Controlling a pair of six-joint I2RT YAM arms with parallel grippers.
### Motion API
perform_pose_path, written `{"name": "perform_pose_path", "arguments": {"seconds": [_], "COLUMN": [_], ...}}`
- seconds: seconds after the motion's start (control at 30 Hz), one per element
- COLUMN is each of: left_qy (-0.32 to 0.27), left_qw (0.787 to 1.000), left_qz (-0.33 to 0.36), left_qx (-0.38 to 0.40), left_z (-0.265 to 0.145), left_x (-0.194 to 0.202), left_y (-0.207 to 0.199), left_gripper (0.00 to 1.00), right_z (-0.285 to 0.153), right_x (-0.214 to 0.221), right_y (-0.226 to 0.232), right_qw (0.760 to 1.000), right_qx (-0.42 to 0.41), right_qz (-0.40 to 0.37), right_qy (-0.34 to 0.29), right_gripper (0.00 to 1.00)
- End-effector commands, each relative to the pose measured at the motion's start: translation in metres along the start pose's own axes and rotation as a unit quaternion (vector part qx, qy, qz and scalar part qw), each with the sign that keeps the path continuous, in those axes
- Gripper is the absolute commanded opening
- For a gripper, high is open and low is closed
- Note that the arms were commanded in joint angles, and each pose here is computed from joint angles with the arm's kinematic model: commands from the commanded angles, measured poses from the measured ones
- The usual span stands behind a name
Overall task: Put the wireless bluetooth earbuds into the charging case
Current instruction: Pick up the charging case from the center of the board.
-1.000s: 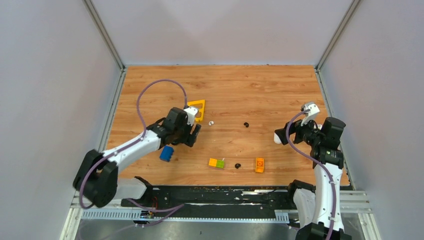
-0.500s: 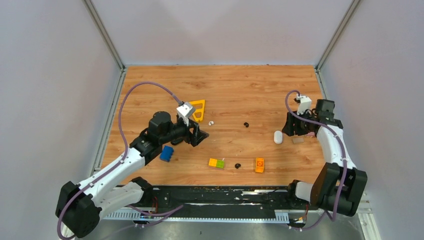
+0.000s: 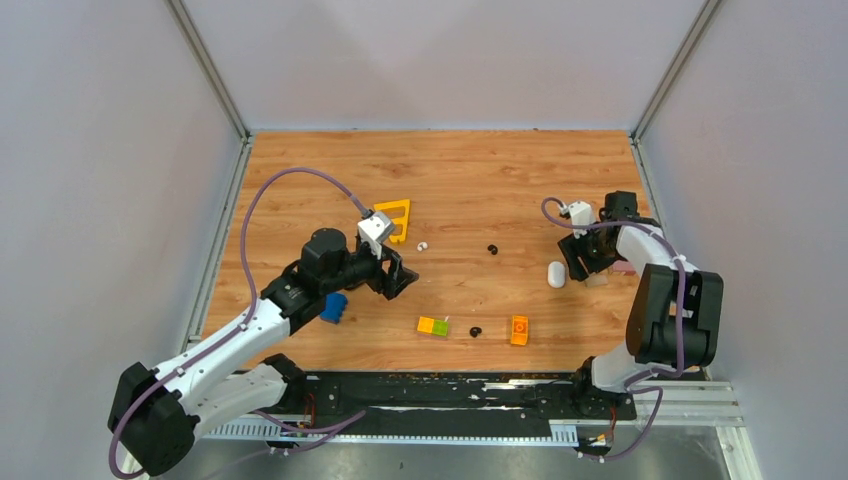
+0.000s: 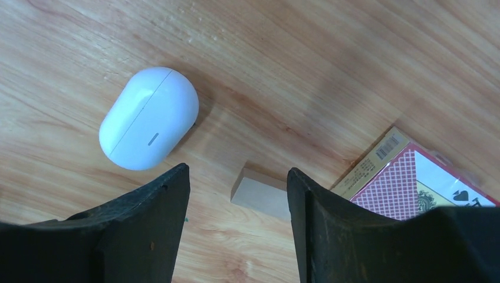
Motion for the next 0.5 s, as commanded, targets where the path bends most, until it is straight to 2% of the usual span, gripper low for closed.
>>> {"name": "perform_pose_path", "arguments": {"seconds": [0.0,0.47], "left_qy": [-0.024,-0.012], "left_qw": [0.999,1.000], "left_qz": [0.017,0.019], "left_qx": [0.012,0.003], "left_z": [-0.001,0.001], "left_x": [-0.008,-0.005], "left_y": [-0.003,-0.002], "left_gripper": [0.83,0.83], "right_z": [0.000,0.015], "right_x": [-0.014,-0.042], "right_y": [-0.003,0.039], "right_qw": [0.997,0.989], "right_qx": [0.024,-0.011], "right_qz": [-0.071,-0.145], "right_qy": [-0.001,0.009], "right_gripper": [0.63,0.67]}}
Point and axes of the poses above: each gripper's point midway between its finger pads, its own z axis out along the fingers, its own y axis along the line the jaws close on, x = y × z, the point moved 9 cm from there along -z, back along the fingers, and after that the axes turned 4 degrees about z, right-handed, at the moved point
